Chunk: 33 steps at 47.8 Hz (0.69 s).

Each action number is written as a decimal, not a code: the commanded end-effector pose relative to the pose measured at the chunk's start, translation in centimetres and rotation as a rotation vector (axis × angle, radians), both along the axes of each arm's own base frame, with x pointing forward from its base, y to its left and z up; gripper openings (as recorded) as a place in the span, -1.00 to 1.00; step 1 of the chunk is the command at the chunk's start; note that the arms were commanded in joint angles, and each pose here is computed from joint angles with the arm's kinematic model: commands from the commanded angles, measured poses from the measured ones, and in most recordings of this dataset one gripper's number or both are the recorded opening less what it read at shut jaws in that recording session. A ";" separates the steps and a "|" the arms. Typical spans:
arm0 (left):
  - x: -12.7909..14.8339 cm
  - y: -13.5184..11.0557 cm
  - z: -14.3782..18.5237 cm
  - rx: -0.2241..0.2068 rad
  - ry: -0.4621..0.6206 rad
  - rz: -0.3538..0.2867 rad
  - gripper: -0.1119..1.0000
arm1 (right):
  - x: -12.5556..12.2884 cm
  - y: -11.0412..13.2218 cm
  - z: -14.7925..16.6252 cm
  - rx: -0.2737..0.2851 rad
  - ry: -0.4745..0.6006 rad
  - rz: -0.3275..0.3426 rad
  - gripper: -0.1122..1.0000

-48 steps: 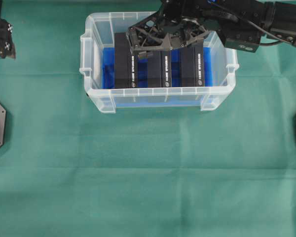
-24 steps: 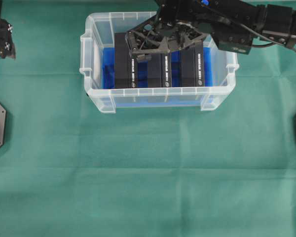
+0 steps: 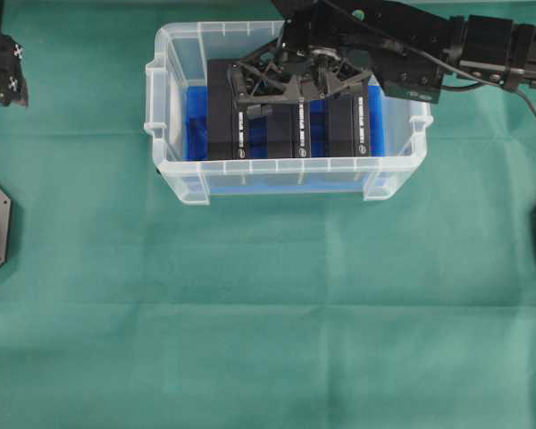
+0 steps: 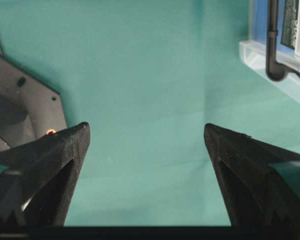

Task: Take out the box from the case.
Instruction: 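Lower the open right gripper around the middle black box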

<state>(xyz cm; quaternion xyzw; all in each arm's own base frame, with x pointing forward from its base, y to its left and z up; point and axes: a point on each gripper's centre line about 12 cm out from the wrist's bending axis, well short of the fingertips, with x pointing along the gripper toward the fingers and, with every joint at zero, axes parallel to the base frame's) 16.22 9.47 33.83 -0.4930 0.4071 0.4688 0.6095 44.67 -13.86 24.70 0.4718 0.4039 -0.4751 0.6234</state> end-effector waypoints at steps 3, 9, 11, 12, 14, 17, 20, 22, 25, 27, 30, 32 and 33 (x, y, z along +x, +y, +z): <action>0.0 0.1 0.4 0.010 -0.010 0.002 0.95 | 0.0 -0.1 0.8 -0.008 -0.025 -0.002 0.91; 0.0 0.1 0.3 0.009 -0.009 0.002 0.95 | 0.2 -0.1 0.6 -0.009 -0.033 -0.001 0.91; 0.0 0.1 0.3 0.009 -0.009 0.002 0.95 | 0.3 -0.1 0.4 -0.008 -0.030 -0.001 0.91; 0.0 0.1 0.3 0.010 -0.008 -0.001 0.95 | 0.3 -0.2 0.3 -0.008 -0.026 0.001 0.91; -0.1 0.1 0.3 0.009 -0.007 -0.001 0.95 | 0.3 -0.2 0.2 -0.007 -0.025 -0.001 0.91; -0.1 0.1 0.2 0.009 -0.007 -0.001 0.95 | 0.4 -0.2 0.0 -0.006 -0.021 -0.001 0.91; -0.1 0.1 0.2 0.009 -0.007 -0.001 0.95 | 0.4 -0.3 -0.2 -0.005 -0.018 -0.004 0.91; -0.1 0.1 0.2 0.009 -0.007 -0.001 0.95 | 0.4 -0.3 -0.3 -0.005 -0.015 -0.002 0.91; -0.1 0.1 0.2 0.009 -0.007 -0.001 0.95 | 0.5 -0.3 -0.4 -0.004 -0.013 -0.002 0.91; -0.1 0.0 0.2 0.009 -0.007 -0.001 0.95 | 0.4 -0.4 -0.6 -0.003 -0.009 -0.004 0.91; -0.1 0.0 0.2 0.009 -0.007 -0.001 0.95 | 0.5 -0.5 -0.8 -0.003 -0.007 -0.005 0.91; -0.2 0.0 0.3 0.010 -0.008 -0.001 0.95 | 0.6 -0.6 -1.0 -0.003 -0.009 -0.006 0.91; -0.1 0.0 0.2 0.009 -0.007 -0.001 0.95 | 0.6 -0.6 -1.1 -0.002 -0.007 -0.005 0.91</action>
